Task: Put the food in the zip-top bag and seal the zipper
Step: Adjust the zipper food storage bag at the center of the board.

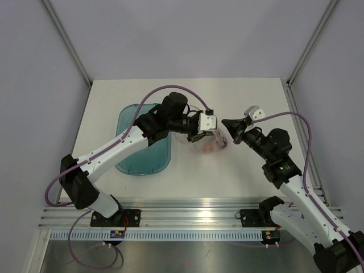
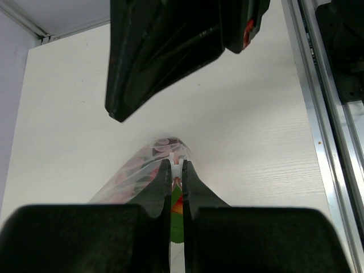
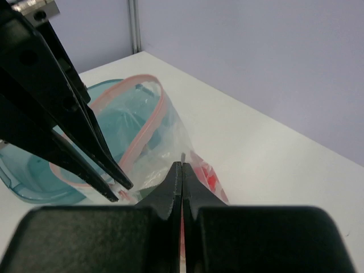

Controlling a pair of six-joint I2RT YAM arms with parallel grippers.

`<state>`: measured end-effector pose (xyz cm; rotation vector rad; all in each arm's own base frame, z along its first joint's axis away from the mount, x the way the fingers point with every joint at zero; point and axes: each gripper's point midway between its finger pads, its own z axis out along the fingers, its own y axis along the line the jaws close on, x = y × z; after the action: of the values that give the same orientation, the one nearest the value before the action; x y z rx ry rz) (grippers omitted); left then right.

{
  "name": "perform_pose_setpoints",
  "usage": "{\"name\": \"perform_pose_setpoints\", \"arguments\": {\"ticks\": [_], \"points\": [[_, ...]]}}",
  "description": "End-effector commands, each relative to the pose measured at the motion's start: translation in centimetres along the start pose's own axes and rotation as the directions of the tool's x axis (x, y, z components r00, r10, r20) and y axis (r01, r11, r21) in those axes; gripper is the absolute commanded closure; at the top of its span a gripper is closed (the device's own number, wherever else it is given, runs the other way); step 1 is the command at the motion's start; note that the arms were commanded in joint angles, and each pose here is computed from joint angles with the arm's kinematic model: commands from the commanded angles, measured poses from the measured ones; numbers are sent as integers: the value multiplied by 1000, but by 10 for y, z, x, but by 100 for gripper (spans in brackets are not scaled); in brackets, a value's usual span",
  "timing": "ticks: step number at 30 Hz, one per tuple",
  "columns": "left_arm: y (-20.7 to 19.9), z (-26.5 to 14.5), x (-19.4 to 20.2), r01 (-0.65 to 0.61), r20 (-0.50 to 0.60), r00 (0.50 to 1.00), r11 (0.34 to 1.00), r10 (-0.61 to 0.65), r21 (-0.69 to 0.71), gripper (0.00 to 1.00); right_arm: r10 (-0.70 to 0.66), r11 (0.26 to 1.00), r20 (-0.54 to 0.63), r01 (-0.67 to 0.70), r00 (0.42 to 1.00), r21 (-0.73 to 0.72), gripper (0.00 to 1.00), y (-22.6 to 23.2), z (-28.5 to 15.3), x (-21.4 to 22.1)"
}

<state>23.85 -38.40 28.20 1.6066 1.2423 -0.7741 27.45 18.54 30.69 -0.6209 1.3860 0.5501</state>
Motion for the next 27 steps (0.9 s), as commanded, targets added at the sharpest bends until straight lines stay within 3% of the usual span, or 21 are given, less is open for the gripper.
{"name": "perform_pose_setpoints", "arguments": {"ticks": [1,5,7,9,10,17,27], "points": [[1,4,-9,-25,33,999,999,25,20,100,-24,997,113,16,993,78,100,-12,-4,-29],[3,4,-10,-25,33,999,1000,24,16,100,-49,999,68,48,996,20,100,-3,-5,-22],[5,2,-12,-26,36,999,1000,26,10,100,-51,999,-10,51,999,-15,100,2,-7,-11],[5,1,-13,-27,34,999,1000,27,5,100,-33,996,-90,25,995,-91,86,16,-13,6],[7,0,-13,-28,35,999,1000,28,0,100,-29,994,-121,16,992,-107,74,20,-17,12],[11,-3,-18,-36,47,998,999,37,-16,100,3,973,-186,-46,982,-227,57,47,-36,25],[13,-4,-29,-25,82,996,1000,26,-15,100,5,961,-175,-53,985,-272,57,43,-1,21]]}}
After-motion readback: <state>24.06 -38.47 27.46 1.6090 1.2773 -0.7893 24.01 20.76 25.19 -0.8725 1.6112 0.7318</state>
